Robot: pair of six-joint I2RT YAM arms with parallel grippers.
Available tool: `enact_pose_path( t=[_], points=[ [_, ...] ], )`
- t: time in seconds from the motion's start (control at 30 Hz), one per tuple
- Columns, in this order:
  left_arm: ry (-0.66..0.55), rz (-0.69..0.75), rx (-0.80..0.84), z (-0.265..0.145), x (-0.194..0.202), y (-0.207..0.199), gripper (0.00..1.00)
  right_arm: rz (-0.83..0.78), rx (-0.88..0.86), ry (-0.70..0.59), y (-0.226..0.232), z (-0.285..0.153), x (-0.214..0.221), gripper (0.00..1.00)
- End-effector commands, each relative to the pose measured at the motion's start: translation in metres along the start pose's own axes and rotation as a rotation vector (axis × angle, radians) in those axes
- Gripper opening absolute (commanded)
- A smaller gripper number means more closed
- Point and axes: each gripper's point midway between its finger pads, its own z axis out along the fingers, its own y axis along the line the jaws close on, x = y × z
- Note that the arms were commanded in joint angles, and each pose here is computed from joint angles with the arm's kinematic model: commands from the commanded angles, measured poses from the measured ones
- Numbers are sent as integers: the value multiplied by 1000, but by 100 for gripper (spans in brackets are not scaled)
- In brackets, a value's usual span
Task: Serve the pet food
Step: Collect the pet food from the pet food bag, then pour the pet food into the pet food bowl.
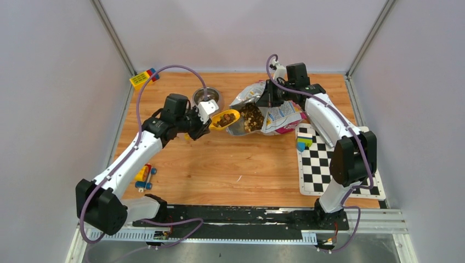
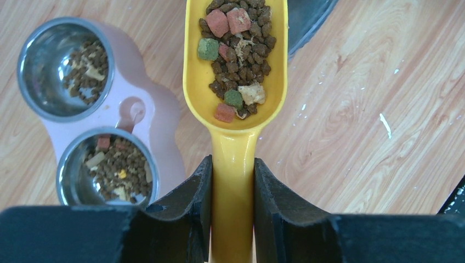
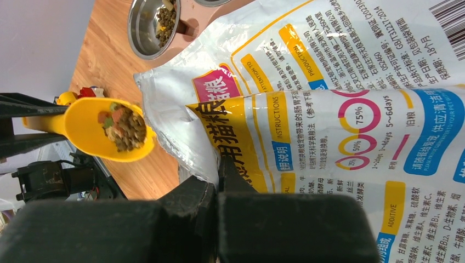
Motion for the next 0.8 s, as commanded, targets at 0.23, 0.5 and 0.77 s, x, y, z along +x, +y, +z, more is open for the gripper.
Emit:
enact_pose_path(
  t=[0.23,0.5,0.77],
  points=[
    [-77,7,-111,-42,-18,33,0,-50,-75,-74,32,-26,-22,0],
    [-53,-17,-222,-51,-12,70,0,-50,-78,-76,33,-27,-22,0],
    [20,-43,-303,-39,-2,112,0,-50,-80,-75,33,-27,-22,0]
  ],
)
